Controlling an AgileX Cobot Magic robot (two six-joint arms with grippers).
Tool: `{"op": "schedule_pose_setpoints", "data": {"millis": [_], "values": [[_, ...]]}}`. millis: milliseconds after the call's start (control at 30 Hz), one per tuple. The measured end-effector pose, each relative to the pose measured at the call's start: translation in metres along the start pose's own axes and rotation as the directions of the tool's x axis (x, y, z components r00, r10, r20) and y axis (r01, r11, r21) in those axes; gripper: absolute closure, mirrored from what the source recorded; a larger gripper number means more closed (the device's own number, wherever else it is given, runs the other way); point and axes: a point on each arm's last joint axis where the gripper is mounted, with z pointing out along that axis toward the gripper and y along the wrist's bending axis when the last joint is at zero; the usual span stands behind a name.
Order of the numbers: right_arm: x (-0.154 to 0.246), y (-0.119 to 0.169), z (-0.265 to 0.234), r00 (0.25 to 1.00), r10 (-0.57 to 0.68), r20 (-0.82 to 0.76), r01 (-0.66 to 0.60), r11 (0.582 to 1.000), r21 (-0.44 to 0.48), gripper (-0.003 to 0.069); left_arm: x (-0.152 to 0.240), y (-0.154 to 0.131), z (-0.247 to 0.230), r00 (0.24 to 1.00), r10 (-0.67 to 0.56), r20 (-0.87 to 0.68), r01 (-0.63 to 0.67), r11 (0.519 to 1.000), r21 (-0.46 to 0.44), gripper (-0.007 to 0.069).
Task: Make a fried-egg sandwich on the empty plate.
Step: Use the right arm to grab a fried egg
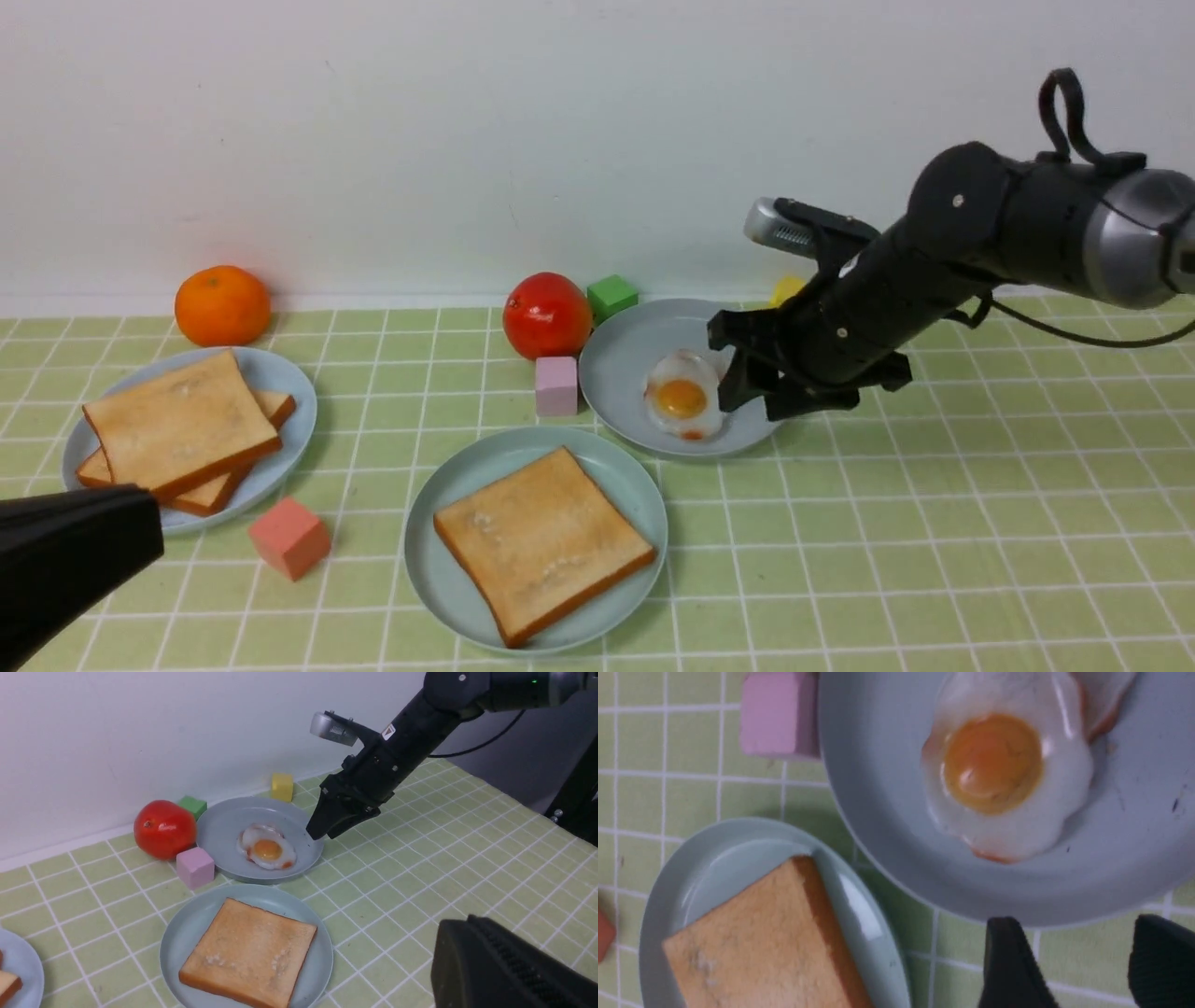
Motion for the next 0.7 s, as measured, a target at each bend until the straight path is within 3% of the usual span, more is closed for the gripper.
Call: {"op": "schedule_pose_setpoints", "data": {"millis": [367,700], "values": [[-0.019,-0.016,0.045,0.996,0.090,-0.002,-0.090,0.995,-0.030,0.0262,-0.001,0.000,0.000,1.000,-0.005,0.009,0.005,1.000,0.004,0.0638],[-0.018,-0.019,0.057,0.993,0.114,-0.018,-0.115,0.993,-0.037,0.0262,-0.001,-0.002,0.000,0.999,-0.033,0.009,0.033,0.999,0.020,0.0638]]}}
